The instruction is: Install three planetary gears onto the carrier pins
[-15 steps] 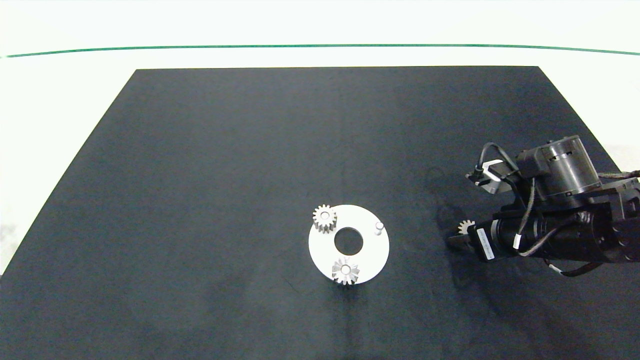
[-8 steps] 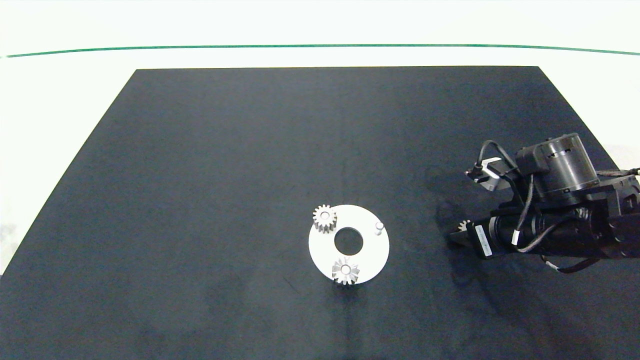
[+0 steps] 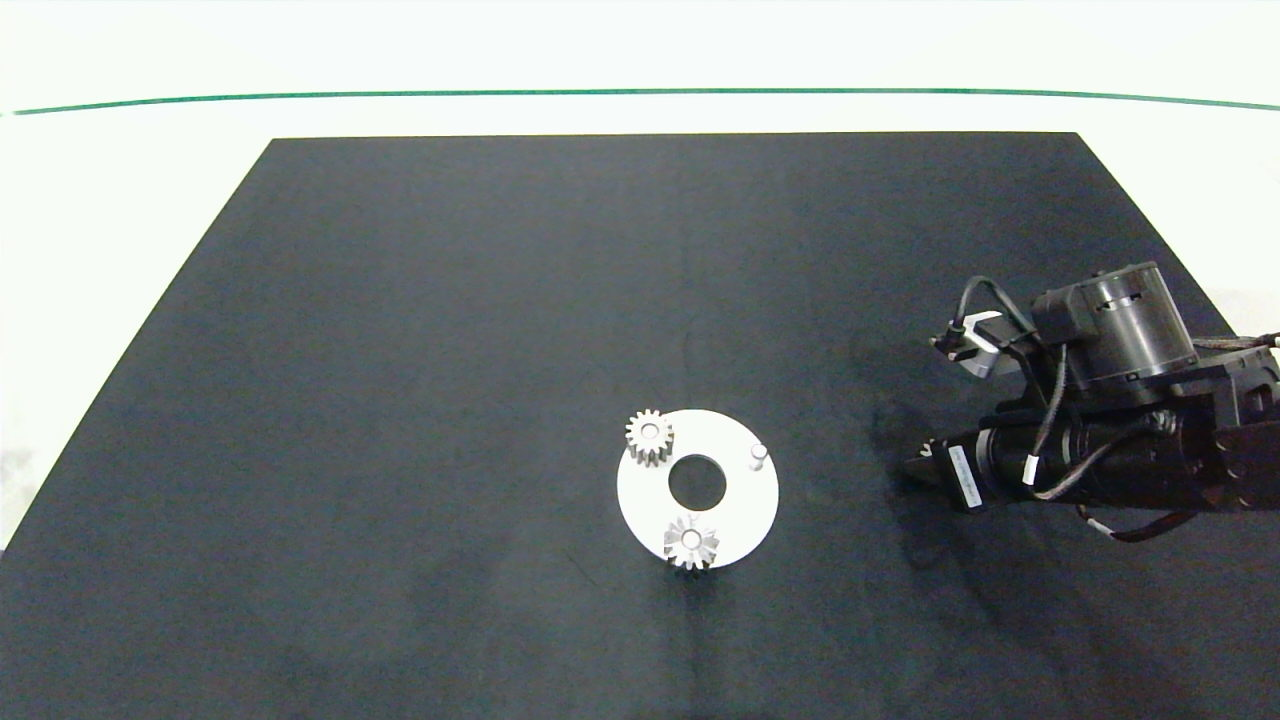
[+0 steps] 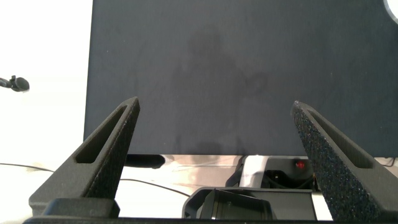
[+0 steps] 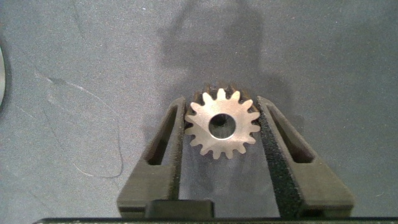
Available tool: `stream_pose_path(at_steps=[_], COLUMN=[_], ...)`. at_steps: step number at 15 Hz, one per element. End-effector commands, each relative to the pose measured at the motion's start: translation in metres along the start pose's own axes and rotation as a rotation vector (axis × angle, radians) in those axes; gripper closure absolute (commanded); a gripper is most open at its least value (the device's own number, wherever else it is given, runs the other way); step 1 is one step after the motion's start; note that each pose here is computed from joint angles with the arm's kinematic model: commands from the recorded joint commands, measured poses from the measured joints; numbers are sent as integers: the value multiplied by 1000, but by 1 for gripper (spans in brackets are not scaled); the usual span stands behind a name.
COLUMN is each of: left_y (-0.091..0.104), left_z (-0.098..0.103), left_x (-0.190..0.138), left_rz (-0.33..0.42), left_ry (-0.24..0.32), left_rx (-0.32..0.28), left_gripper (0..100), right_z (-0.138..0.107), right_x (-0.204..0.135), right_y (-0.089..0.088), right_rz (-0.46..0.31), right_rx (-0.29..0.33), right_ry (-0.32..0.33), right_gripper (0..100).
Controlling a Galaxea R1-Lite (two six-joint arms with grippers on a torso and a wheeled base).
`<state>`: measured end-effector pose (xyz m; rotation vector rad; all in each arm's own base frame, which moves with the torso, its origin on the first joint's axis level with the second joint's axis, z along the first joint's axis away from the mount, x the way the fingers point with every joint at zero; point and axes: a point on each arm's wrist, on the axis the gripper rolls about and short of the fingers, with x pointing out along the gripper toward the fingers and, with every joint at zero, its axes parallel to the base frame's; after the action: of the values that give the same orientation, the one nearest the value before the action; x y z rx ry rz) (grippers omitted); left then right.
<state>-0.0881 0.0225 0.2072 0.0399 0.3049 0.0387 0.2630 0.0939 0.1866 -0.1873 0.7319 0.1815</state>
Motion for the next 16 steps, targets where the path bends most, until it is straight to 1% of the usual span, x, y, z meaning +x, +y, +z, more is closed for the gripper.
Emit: stream_pose_path(at_steps=[1,14,16], left_y=[0,0,0], left_z=[-1,-2,-3], left_x=[0,-1,-2], left_rz=[2,2,2], left_ry=[5,2,-1], left_rx=[1,0,-1], left_gripper=[0,0,0], right_z=[0,0,0], right_x=[0,0,-1], right_y=[0,0,0], right_rz=[0,2,4], right_rx=[0,3,3], right_ry=[2,2,-2], right_gripper=[63,90,93])
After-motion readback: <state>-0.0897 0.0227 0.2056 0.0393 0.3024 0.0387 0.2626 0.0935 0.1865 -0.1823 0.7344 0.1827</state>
